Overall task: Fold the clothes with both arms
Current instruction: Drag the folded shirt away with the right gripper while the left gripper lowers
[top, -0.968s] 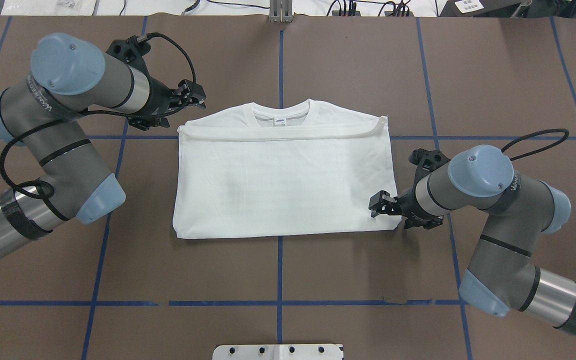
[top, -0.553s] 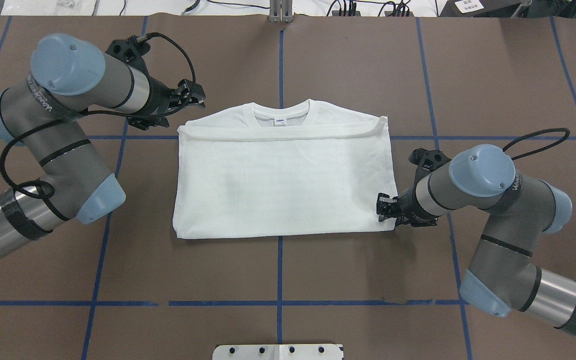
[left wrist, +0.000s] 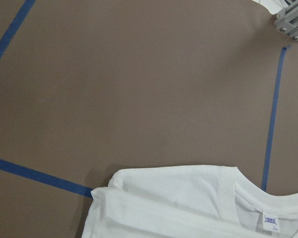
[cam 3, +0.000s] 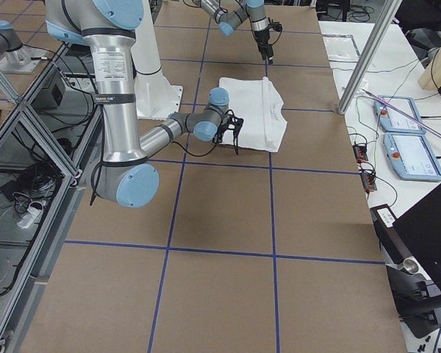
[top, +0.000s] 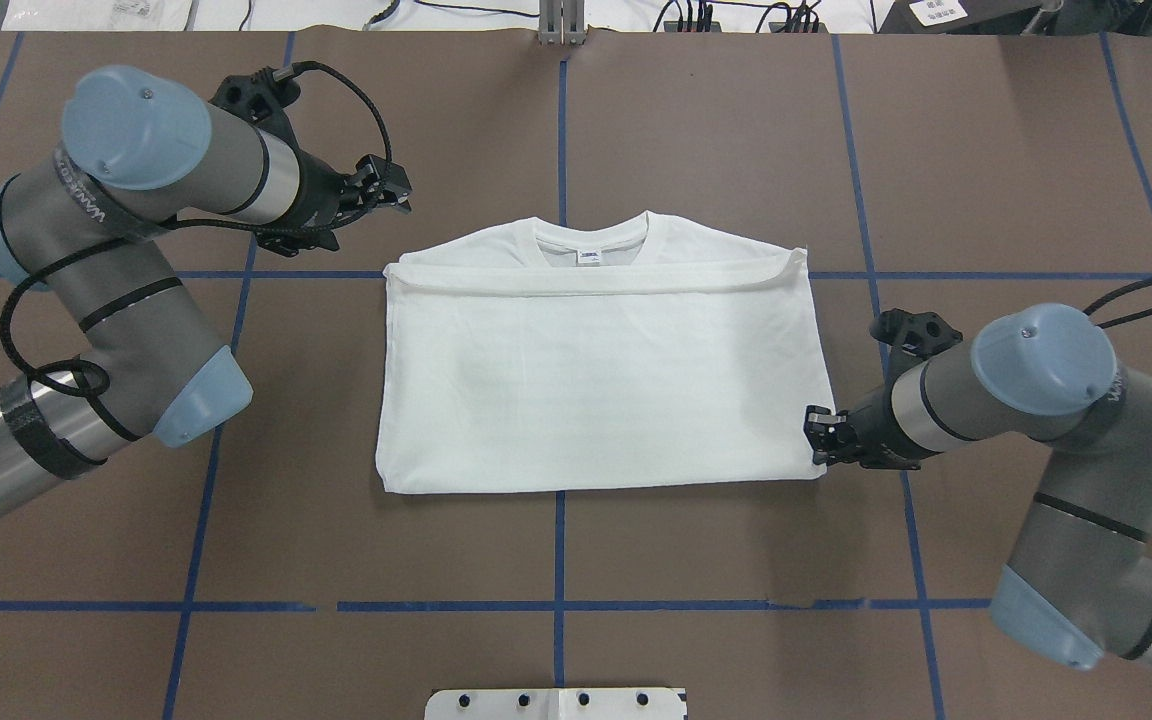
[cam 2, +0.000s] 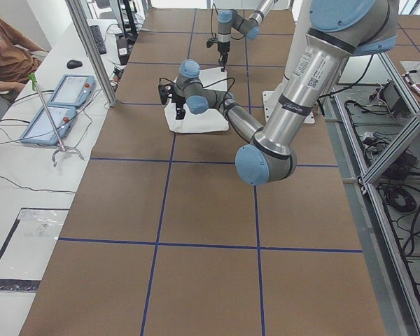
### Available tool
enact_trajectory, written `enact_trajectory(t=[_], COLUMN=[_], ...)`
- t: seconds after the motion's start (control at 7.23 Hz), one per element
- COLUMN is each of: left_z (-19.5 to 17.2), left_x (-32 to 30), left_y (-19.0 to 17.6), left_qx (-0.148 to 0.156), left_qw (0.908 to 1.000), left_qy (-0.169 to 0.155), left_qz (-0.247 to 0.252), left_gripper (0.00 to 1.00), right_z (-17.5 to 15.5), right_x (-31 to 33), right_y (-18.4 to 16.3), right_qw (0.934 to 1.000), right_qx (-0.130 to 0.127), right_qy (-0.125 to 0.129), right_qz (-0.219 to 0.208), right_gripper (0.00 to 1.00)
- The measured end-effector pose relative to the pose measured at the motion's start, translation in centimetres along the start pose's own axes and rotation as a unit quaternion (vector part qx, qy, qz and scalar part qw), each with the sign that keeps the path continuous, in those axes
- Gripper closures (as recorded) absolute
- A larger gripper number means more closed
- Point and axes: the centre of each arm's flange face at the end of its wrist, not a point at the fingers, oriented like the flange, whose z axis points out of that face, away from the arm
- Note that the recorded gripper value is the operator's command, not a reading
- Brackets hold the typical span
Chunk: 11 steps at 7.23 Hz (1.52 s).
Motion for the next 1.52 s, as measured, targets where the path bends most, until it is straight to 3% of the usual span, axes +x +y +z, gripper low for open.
enact_trajectory(t=[0.28,0.41,0.69,0.97,1.11,1.24,1.38,1.52], left_z=[-0.1,-0.3,-0.5,-0.6,-0.7,-0.7,-0.8,-1.0], left_x=[0.1,0.2,0.2,0.2,0.2,0.4,0.6,0.8], left_y=[0.0,0.1,0.0,0.0,0.0,0.0,0.1,0.2], left_qx=[0.001,0.002,0.008,0.012,0.012,0.012,0.01,0.008], left_qw=[1.0,1.0,1.0,0.9999,0.9999,0.9999,0.9999,0.9998], left_qy=[0.001,0.003,0.004,0.005,0.006,0.007,0.009,0.012], left_qz=[0.0,0.001,0.001,0.003,0.005,0.006,0.008,0.009], left_gripper=[0.01,0.01,0.01,0.01,0.01,0.01,0.01,0.01], right_z=[-2.5,-3.3,-3.5,-2.5,-2.1,-1.9,-1.9,-2.5], right_x=[3.4,4.8,6.7,6.8,6.8,6.7,6.5,5.8], right_y=[2.7,5.4,11.8,17.6,19.7,20.9,21.2,20.4], right_qw=[0.9999,0.999,0.9909,0.9761,0.9696,0.9655,0.9643,0.9673], right_qx=[-0.013,-0.04,-0.12,-0.192,-0.215,-0.228,-0.233,-0.225], right_qy=[0.008,0.016,0.039,0.054,0.059,0.06,0.057,0.044], right_qz=[-0.004,-0.014,-0.046,-0.086,-0.101,-0.11,-0.113,-0.109], right_gripper=[1.0,1.0,1.0,1.0,0.14,0.0,0.0,0.0])
